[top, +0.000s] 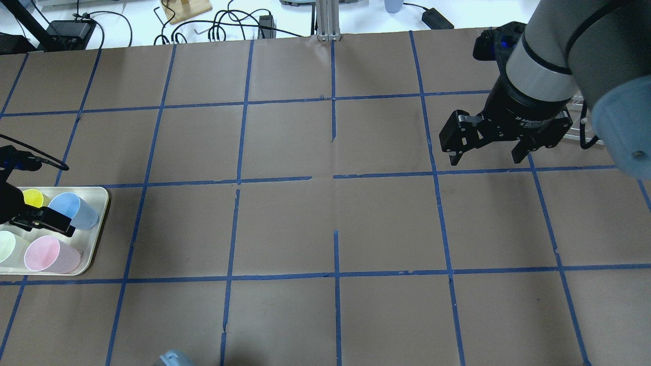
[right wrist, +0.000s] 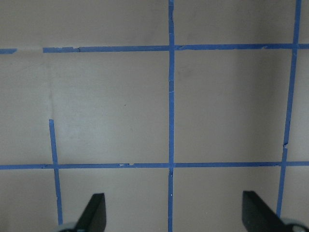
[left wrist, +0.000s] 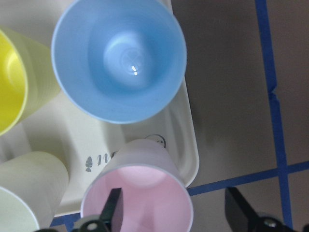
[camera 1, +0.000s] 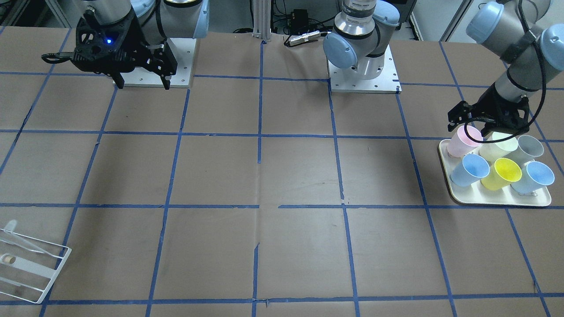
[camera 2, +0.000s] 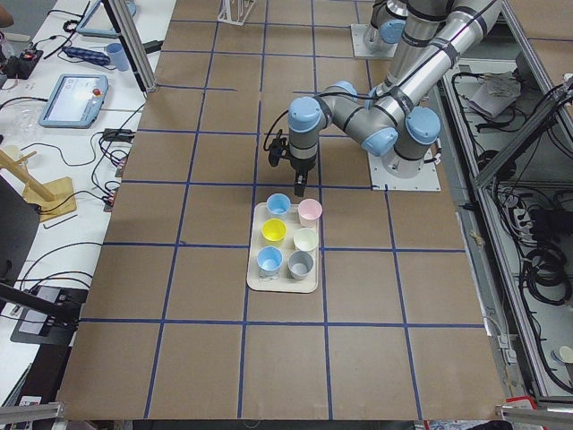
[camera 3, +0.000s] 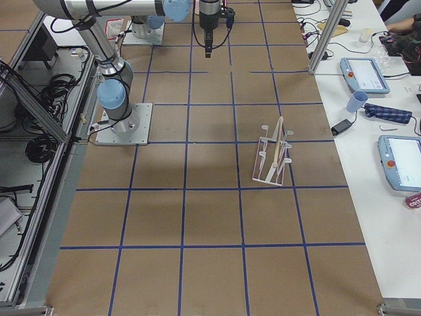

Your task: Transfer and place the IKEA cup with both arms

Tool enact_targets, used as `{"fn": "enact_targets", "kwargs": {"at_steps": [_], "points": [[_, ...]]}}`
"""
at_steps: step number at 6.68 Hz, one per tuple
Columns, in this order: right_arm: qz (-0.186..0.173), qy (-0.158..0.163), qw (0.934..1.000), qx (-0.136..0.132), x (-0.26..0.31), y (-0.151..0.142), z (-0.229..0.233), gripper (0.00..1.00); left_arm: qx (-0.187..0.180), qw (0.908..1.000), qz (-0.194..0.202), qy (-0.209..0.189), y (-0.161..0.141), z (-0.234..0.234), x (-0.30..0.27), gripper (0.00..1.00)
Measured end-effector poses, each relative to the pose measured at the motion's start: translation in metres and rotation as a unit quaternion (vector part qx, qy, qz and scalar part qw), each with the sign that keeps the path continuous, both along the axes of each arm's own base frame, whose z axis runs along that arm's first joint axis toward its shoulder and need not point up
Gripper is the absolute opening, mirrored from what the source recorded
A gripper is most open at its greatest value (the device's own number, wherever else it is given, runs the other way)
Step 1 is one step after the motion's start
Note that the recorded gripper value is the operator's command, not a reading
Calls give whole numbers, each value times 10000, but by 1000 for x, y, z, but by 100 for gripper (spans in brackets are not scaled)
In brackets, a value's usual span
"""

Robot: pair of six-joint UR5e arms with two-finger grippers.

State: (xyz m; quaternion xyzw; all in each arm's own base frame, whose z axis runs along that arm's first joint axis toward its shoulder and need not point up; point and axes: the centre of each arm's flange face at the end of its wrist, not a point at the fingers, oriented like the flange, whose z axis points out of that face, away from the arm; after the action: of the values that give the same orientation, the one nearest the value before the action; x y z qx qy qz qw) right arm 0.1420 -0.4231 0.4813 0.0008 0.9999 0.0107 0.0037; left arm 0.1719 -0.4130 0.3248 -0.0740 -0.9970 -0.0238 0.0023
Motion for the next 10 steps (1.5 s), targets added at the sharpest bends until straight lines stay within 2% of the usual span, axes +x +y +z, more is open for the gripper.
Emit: {"fn": "enact_targets", "kwargs": {"at_steps": [3,6,8,10], "points": [[14,3,10000,-13,0,0,0,100,-145,9993,331,-85,-44,93,-115,100],[14,1,10000,-23,0,-1,0,100,-438,9951,873,-122,-59,153,-240,100],[14,13,10000,1,0,-1,-1,100,-595,9940,911,-65,-56,175,-313,100],[19,0,10000,-8,0,0,0,100,-622,9953,742,-30,-52,180,-350,100]]}}
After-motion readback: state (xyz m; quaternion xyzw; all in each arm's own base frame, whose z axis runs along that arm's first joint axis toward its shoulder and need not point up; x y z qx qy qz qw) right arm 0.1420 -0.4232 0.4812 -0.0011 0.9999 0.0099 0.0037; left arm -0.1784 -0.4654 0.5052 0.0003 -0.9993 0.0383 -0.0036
